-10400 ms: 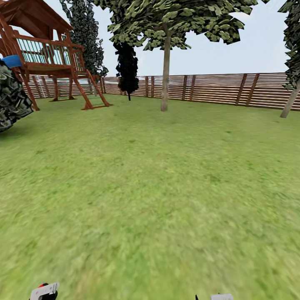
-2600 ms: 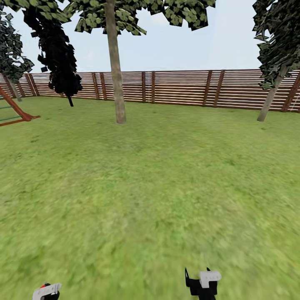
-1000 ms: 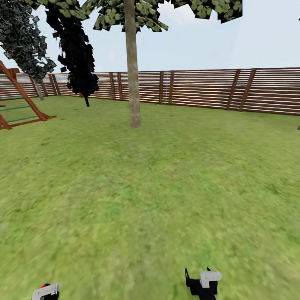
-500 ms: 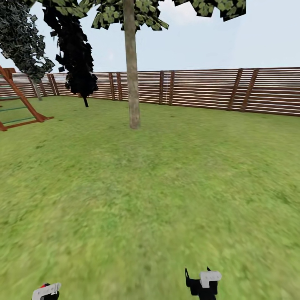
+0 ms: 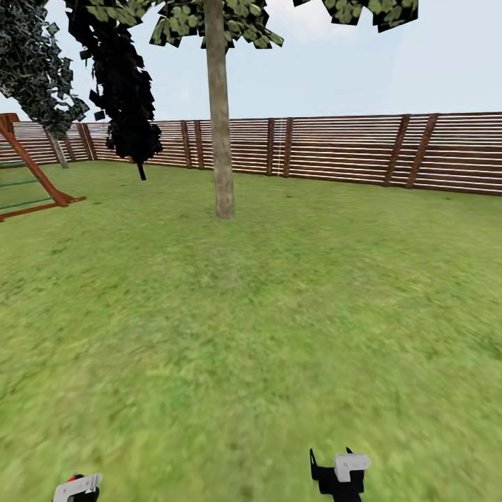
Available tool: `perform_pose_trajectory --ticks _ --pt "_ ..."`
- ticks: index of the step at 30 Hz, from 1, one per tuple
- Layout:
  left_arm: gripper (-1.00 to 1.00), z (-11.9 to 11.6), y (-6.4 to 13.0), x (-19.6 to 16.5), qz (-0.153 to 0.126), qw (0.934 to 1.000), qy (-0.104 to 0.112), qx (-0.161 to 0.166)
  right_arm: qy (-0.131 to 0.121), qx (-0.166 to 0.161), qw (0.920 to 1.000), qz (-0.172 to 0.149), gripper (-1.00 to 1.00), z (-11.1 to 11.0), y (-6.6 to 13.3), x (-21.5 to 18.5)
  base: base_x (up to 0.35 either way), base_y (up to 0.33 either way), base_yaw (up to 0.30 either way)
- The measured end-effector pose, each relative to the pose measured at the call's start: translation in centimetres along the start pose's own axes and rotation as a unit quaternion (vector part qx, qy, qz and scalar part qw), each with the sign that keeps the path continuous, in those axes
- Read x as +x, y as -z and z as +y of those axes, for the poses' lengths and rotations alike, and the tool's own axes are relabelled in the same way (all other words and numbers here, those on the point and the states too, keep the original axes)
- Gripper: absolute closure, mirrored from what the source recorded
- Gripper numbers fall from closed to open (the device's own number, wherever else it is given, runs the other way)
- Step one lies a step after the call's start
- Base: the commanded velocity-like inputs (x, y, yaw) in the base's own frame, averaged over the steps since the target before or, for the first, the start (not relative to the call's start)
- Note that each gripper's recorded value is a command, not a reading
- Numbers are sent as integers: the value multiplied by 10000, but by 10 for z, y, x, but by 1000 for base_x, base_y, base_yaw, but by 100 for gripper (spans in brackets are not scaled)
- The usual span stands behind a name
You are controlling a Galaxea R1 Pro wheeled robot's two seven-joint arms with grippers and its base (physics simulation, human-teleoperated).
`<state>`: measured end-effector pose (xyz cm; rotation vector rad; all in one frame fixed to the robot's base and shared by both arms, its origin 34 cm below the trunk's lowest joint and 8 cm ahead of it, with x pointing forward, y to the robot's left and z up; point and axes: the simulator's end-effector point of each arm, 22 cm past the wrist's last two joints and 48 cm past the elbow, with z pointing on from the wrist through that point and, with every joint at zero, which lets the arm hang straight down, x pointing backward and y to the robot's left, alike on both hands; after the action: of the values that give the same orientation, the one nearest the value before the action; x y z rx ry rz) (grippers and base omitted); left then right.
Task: In the garden, pick up the pesticide atomizer on the floor and spray pesticide onto both trees until each tree trunk is fully covered.
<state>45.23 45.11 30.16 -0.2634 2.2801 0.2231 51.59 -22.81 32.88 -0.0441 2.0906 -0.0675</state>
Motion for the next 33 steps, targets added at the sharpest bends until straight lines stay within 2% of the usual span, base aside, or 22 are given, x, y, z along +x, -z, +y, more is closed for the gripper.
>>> perform_pose_trajectory --ticks 25,33 --pt "100 0 0 0 -3 10000 -1 0 5 -6 10000 -3 -100 0 0 0 340 0 1" --pt "100 0 0 0 0 10000 -1 -1 5 -6 10000 -3 -100 0 0 0 340 0 219"
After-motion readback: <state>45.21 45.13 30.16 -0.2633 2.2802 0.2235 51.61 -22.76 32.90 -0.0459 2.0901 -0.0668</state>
